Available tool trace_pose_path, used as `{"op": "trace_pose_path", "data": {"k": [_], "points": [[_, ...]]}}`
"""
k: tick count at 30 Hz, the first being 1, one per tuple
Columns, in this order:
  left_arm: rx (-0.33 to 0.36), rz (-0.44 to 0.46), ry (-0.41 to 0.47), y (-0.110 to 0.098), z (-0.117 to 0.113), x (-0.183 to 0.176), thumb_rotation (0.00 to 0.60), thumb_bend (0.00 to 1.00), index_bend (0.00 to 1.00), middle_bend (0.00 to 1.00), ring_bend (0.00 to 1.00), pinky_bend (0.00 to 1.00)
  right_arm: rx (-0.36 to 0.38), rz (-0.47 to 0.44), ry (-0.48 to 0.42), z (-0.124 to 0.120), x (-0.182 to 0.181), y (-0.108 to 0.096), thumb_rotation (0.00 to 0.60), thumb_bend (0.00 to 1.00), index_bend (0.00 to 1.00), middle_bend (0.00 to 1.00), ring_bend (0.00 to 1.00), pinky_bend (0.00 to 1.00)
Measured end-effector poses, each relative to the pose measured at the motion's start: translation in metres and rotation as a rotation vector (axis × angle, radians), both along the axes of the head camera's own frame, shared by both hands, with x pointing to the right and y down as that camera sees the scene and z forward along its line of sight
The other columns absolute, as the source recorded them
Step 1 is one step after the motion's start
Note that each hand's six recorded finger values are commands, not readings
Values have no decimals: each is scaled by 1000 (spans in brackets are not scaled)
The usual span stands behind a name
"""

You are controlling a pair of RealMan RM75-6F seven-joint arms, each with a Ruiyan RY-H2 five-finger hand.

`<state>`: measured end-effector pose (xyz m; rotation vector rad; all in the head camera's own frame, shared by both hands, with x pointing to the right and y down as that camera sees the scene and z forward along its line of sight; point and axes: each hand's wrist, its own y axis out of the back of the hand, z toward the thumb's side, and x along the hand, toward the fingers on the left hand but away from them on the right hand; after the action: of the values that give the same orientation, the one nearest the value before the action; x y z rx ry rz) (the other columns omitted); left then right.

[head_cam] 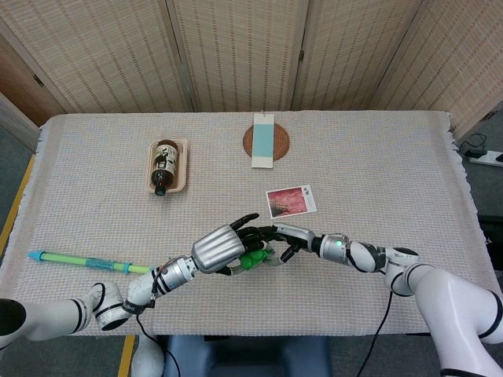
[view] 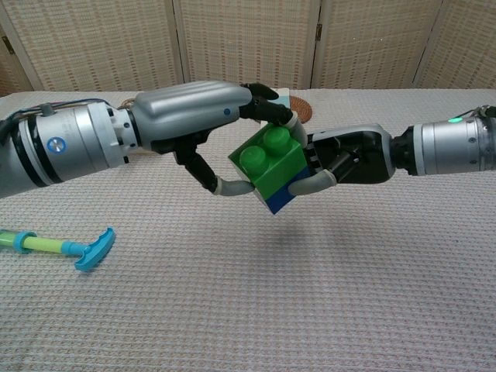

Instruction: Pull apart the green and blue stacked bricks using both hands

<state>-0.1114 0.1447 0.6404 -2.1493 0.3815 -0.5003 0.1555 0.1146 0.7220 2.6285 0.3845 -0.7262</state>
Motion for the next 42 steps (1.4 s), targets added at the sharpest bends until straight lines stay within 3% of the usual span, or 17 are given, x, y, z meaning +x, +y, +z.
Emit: {"op": "trace_pose_path", "data": {"k": [14, 25, 42], "points": [[2, -7, -6, -3, 2, -1, 600, 393, 729, 792, 273, 0, 33, 79, -8, 3, -2, -7, 600, 408, 690, 624, 535, 489], [6, -30, 8, -12, -5, -2, 600, 393, 729, 792, 273, 0, 42, 73, 36, 12, -2, 0, 600, 407, 749, 665, 585, 525], [46, -61, 6, -26, -13, -11, 600, 393, 730, 792, 271, 0, 68, 75, 55, 13, 9, -2, 600, 407, 750, 666, 584, 526]]}}
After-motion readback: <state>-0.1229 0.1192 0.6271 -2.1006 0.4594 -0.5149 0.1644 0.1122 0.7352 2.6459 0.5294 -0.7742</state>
